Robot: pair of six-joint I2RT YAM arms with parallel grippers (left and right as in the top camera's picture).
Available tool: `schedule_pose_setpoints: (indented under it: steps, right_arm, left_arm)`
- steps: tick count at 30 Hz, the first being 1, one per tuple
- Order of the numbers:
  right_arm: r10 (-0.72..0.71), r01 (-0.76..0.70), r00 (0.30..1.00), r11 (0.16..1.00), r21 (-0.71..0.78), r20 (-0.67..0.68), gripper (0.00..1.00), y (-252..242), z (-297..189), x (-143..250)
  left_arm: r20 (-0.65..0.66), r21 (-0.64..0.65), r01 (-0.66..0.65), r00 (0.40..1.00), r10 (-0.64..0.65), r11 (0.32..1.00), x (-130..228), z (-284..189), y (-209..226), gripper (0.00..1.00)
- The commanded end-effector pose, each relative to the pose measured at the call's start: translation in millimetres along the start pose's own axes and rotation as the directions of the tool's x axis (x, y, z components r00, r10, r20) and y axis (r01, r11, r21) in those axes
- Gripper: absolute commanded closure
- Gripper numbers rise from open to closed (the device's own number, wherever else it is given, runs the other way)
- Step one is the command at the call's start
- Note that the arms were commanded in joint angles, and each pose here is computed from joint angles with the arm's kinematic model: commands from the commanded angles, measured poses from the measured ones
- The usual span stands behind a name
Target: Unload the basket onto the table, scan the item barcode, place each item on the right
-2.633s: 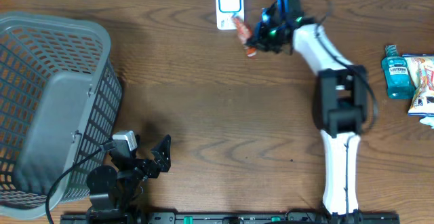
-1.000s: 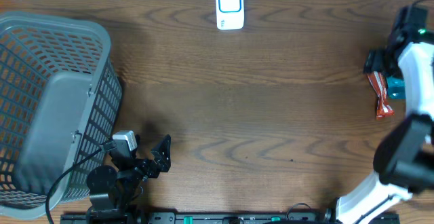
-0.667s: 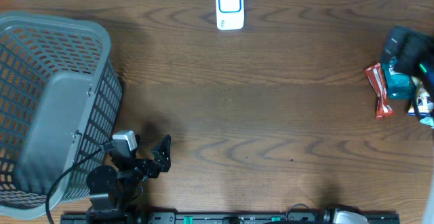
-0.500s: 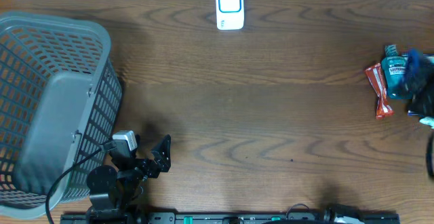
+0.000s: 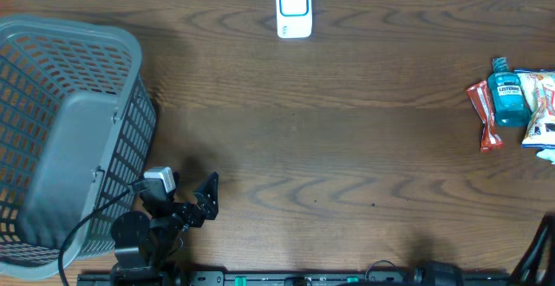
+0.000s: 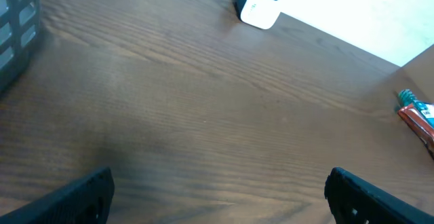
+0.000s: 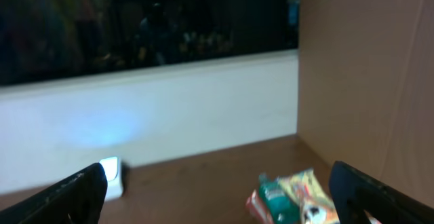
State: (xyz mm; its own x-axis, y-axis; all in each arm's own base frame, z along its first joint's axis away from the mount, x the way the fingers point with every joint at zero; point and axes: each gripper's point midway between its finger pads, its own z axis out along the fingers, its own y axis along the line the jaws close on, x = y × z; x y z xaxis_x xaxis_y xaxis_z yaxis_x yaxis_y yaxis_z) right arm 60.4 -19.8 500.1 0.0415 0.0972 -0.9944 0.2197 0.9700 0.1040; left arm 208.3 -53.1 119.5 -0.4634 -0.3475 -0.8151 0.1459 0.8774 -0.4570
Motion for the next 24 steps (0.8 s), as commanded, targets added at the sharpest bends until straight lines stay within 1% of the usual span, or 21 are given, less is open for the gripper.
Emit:
schedule_pose_setpoints:
  steps: [1, 7, 12, 17, 18, 24]
  right_arm:
    - [0.014, -0.015, 1.000, 0.999, -0.048, -0.023, 0.01, 0, -23, 20]
    - [0.013, -0.014, 1.000, 0.998, -0.068, -0.005, 0.01, -7, -47, 52]
    - [0.016, -0.015, 1.000, 0.995, -0.094, 0.006, 0.01, -8, -38, 84]
    - [0.030, -0.020, 0.997, 0.990, -0.141, 0.068, 0.01, -4, -8, 108]
    - [0.035, -0.022, 0.996, 0.989, -0.145, 0.084, 0.01, -2, 4, 114]
    - [0.069, -0.053, 0.994, 0.983, -0.173, 0.083, 0.01, 12, 71, 145]
  left_arm:
    - [-0.030, -0.003, 0.005, 1.000, -0.006, 1.000, 10, 2, 3, 0.01]
    - [-0.030, -0.003, 0.005, 1.000, -0.006, 1.000, 10, 2, 3, 0.01]
    - [-0.030, -0.003, 0.005, 1.000, -0.006, 1.000, 10, 2, 3, 0.01]
    - [-0.030, -0.003, 0.005, 1.000, -0.006, 1.000, 10, 2, 3, 0.01]
    - [-0.030, -0.003, 0.005, 1.000, -0.006, 1.000, 10, 2, 3, 0.01]
    - [-0.030, -0.003, 0.005, 1.000, -0.006, 1.000, 10, 2, 3, 0.01]
